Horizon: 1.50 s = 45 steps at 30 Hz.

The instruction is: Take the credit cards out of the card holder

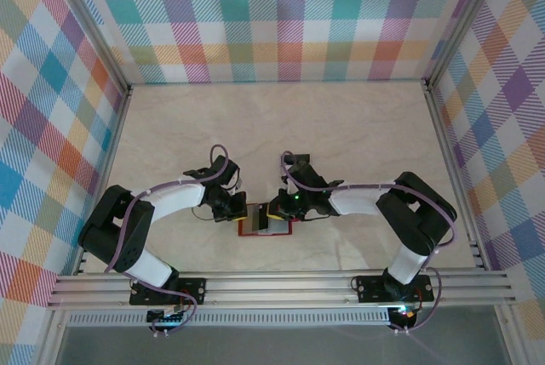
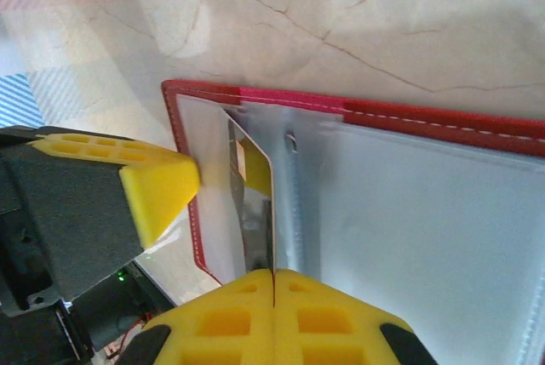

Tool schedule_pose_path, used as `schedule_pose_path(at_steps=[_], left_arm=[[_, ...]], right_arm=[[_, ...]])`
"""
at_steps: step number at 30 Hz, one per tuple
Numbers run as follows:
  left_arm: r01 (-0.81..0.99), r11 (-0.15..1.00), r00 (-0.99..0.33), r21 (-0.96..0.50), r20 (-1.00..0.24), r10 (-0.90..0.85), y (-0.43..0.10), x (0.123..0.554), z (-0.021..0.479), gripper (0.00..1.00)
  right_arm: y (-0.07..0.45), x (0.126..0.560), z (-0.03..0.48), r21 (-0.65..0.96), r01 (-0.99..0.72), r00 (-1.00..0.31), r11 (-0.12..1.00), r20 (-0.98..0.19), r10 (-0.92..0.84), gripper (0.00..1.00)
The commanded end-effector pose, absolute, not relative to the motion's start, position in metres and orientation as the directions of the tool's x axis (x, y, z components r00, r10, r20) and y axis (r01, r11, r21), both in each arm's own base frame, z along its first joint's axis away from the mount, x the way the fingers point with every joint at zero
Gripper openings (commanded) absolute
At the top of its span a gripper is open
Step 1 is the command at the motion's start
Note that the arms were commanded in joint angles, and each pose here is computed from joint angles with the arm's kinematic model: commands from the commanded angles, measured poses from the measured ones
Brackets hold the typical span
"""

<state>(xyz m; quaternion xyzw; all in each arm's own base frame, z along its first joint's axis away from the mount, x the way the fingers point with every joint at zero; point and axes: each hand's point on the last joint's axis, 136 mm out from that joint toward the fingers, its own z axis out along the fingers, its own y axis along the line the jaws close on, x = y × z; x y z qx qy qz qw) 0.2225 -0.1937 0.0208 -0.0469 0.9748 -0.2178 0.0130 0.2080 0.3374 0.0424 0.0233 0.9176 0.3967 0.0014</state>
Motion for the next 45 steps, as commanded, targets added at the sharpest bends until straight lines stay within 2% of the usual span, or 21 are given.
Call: schedule_pose_path(at_steps=[1, 4, 10, 17, 22, 25, 29, 34, 39, 45], left_arm=[[-0.090, 0.919, -0.996, -0.384, 0.014, -0.092, -0.186, 0.218, 0.016, 0.03], [-0.091, 0.918, -0.996, -0.387, 0.016, -0.092, -0.187, 0.219, 0.016, 0.03], [-0.091, 0.917, -0.996, -0.389, 0.017, -0.092, -0.188, 0.219, 0.016, 0.02], [-0.090, 0.916, -0.996, -0.391, 0.016, -0.091, -0.188, 0.218, 0.015, 0.02], [-0.088, 0.914, -0.996, -0.396, 0.004, -0.094, -0.188, 0.219, 0.019, 0.06], [-0.076, 0.900, -0.996, -0.428, -0.017, -0.092, -0.193, 0.222, 0.027, 0.14], [-0.059, 0.892, -0.996, -0.448, -0.034, -0.083, -0.197, 0.225, 0.039, 0.17], [-0.047, 0.887, -0.994, -0.460, -0.062, -0.086, -0.200, 0.231, 0.054, 0.21], [-0.043, 0.891, -0.991, -0.453, -0.097, -0.097, -0.197, 0.235, 0.064, 0.24], [-0.034, 0.898, -0.983, -0.439, -0.147, -0.109, -0.192, 0.240, 0.073, 0.25]], right_arm=[[0.346, 0.211, 0.058, 0.760, -0.016, -1.000, 0.650, -0.015, -0.007, 0.11], [0.358, 0.211, 0.064, 0.798, -0.018, -1.000, 0.603, 0.001, -0.030, 0.19], [0.360, 0.212, 0.057, 0.789, -0.007, -0.999, 0.614, 0.017, -0.033, 0.20], [0.357, 0.213, 0.053, 0.770, 0.002, -1.000, 0.639, 0.019, -0.019, 0.10], [0.342, 0.212, 0.057, 0.712, -0.039, -0.999, 0.702, -0.023, -0.033, 0.08], [0.328, 0.211, 0.060, 0.642, -0.106, -0.994, 0.759, -0.068, -0.081, 0.07], [0.316, 0.214, 0.074, 0.570, -0.215, -0.976, 0.793, -0.140, -0.164, 0.01], [0.309, 0.220, 0.098, 0.481, -0.403, -0.914, 0.778, -0.251, -0.318, 0.01], [0.296, 0.229, 0.112, 0.340, -0.602, -0.798, 0.723, -0.295, -0.526, 0.03], [0.282, 0.249, 0.120, 0.137, -0.843, -0.533, 0.520, -0.336, -0.776, 0.00]])
